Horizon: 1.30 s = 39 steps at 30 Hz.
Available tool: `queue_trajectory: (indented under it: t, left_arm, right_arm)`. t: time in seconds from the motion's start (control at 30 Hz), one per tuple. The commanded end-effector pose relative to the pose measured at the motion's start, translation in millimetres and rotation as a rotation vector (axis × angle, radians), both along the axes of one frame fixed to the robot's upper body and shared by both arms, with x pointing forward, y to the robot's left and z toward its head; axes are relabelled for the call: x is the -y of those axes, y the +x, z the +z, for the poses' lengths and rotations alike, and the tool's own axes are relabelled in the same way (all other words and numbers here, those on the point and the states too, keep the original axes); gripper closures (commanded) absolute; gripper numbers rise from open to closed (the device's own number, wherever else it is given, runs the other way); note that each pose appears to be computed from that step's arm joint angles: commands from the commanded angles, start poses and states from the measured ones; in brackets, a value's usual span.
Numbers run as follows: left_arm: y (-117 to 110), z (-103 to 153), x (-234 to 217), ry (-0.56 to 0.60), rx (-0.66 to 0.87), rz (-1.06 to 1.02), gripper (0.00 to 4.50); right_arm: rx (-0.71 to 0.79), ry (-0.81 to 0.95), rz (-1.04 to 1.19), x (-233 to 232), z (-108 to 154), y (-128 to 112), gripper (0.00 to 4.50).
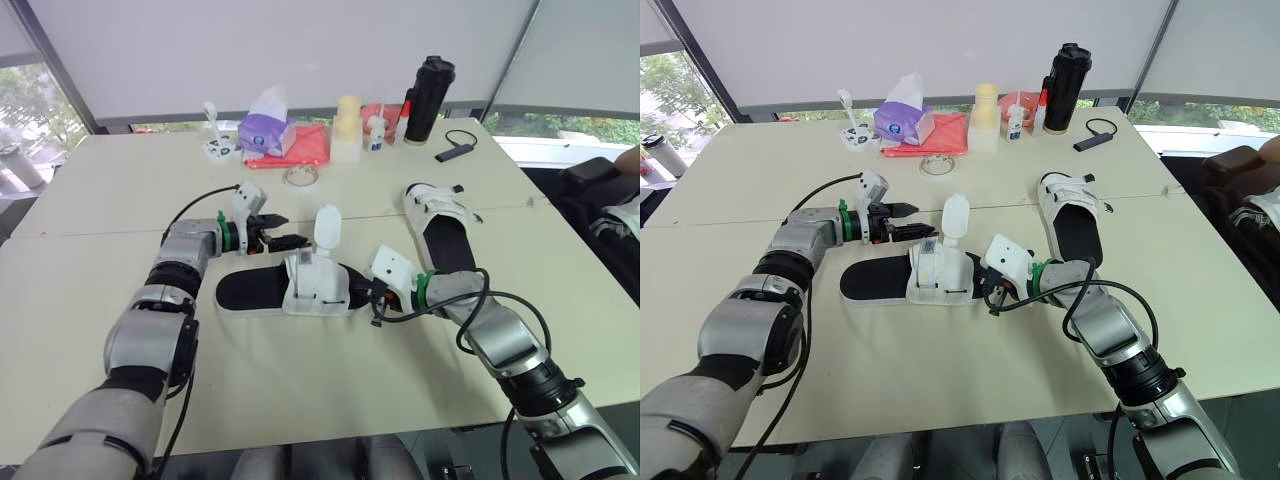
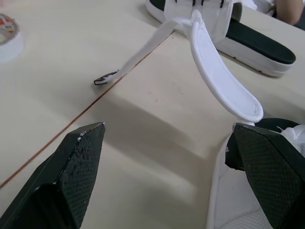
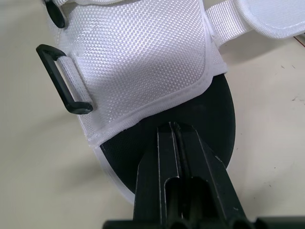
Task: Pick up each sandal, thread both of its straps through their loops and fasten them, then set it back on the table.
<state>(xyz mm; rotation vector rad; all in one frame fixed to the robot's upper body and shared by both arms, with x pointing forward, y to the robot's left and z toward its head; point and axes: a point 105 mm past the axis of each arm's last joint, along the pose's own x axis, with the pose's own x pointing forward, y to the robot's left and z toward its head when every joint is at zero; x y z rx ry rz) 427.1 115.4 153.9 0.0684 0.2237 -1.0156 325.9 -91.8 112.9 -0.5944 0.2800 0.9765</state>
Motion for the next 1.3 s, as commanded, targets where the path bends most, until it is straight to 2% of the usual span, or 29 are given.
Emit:
queue_trajectory:
  t: [0.03, 0.3, 0.47, 0.7, 0.97, 1.03, 1.17, 1.3]
  left_arm:
    - [8.7, 32.6, 3.6, -0.046, 0.072, 0.019, 0.06]
    - [8.7, 48.0, 15.1, -0.248, -0.038, 0.008, 0.06]
    - [2.6, 38.9, 25.0, -0.366, -0.207, -0.020, 0.06]
    - [-5.4, 24.8, 46.8, -0.421, -0.339, -0.065, 0.06]
    - [-10.6, 13.4, 71.6, -0.369, -0.371, -0.101, 0.06]
    - [-11.0, 14.2, 77.1, -0.367, -0.365, -0.110, 0.06]
    - [-10.0, 31.9, 84.6, -0.434, -0.287, -0.150, 0.06]
    - [-13.0, 37.6, 83.2, -0.477, -0.294, -0.187, 0.06]
  right_arm:
    - [0.015, 0.005, 0.027, -6.8, 5.1, -2.3, 4.50]
    - [0.015, 0.007, 0.025, -7.6, 4.9, -2.3, 4.50]
    - [0.015, 0.007, 0.023, -8.0, 3.9, -3.2, 4.50]
    - [0.015, 0.006, 0.023, -8.2, 3.5, -3.9, 4.50]
    - [0.016, 0.006, 0.022, -9.0, 3.4, -4.4, 4.50]
    - [0.016, 0.007, 0.020, -9.0, 3.2, -4.7, 4.50]
    - [0.018, 0.008, 0.012, -7.3, 3.0, -4.6, 4.50]
    - [0.018, 0.010, 0.011, -7.9, 3.1, -4.5, 4.50]
